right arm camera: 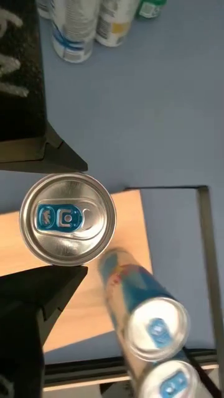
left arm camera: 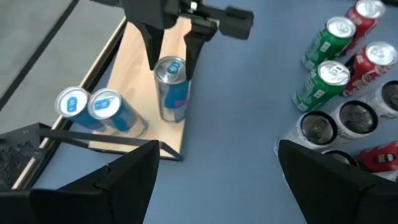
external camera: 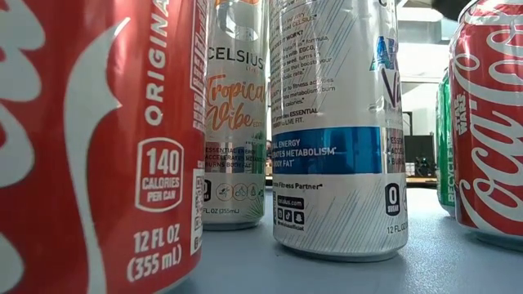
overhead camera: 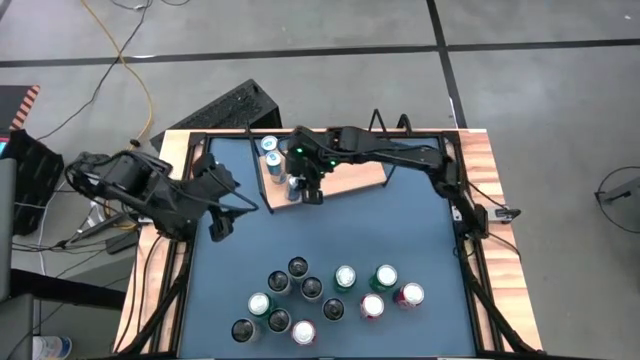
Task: Place canned beverage on shelf
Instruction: Put the blue soda can on the shelf aligned with the other blue soda cans
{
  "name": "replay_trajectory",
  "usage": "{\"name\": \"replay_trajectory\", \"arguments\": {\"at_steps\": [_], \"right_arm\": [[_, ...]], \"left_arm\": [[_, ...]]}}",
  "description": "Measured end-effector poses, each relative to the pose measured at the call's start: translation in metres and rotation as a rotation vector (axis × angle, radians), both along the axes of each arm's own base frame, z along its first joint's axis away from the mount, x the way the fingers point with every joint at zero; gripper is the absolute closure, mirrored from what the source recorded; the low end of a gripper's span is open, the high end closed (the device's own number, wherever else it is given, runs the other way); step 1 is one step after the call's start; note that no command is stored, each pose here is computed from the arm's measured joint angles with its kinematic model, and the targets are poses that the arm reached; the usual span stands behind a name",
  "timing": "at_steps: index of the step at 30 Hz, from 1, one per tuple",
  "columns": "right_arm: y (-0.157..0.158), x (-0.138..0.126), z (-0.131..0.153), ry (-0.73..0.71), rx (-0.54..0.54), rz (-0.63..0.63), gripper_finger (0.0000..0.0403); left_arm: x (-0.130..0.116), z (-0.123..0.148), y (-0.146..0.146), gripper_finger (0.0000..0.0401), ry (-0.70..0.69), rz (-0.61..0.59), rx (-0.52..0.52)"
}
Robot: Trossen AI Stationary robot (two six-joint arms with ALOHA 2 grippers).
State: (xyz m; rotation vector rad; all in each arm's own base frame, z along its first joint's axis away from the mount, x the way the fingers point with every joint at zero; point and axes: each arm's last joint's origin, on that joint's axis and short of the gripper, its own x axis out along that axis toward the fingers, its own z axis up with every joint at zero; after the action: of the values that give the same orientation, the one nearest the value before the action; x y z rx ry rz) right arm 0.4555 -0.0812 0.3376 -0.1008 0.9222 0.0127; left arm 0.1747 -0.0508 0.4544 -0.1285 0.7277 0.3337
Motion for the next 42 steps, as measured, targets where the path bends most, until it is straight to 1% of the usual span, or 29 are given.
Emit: {"name": "replay_trajectory", "arguments": {"at_steps": [4,6,11,17,21,26,29,39,42], "right_arm": [[-0.004,0.010,-0.011,-0.009,-0.009,0.015,0.0225],[-0.004,0.013,-0.018,0.012,-0.009,0.020,0.0225],[-0.008,0.017,-0.025,0.021,-0.015,0.027,0.0225],[-0.009,0.019,-0.026,0.006,-0.042,0.056,0.0222],[-0.011,0.018,-0.026,0.006,-0.056,0.077,0.0204],[-0.017,0.017,-0.027,-0.009,0.012,0.114,0.0169],[-0.020,0.017,-0.027,-0.012,0.017,0.113,0.0157],[-0.020,0.019,-0.025,-0.039,0.006,0.113,0.0154],[-0.020,0.021,-0.020,-0.076,-0.007,0.111,0.0154]], "left_arm": [[-0.014,0.005,0.008,0.0085,-0.021,0.029,0.004],[-0.017,0.007,0.011,0.0085,-0.039,0.049,-0.002],[-0.020,0.009,0.016,0.0085,-0.057,0.079,-0.008],[-0.019,0.009,0.020,0.0085,-0.060,0.113,-0.015],[-0.018,0.009,0.023,0.0085,-0.062,0.140,-0.019],[-0.019,0.009,0.028,0.0085,-0.064,0.165,-0.015],[-0.019,0.009,0.030,0.0085,-0.057,0.163,-0.001],[-0.018,0.009,0.032,0.0085,-0.048,0.163,0.008],[-0.018,0.009,0.032,0.0085,-0.047,0.163,0.008]]}}
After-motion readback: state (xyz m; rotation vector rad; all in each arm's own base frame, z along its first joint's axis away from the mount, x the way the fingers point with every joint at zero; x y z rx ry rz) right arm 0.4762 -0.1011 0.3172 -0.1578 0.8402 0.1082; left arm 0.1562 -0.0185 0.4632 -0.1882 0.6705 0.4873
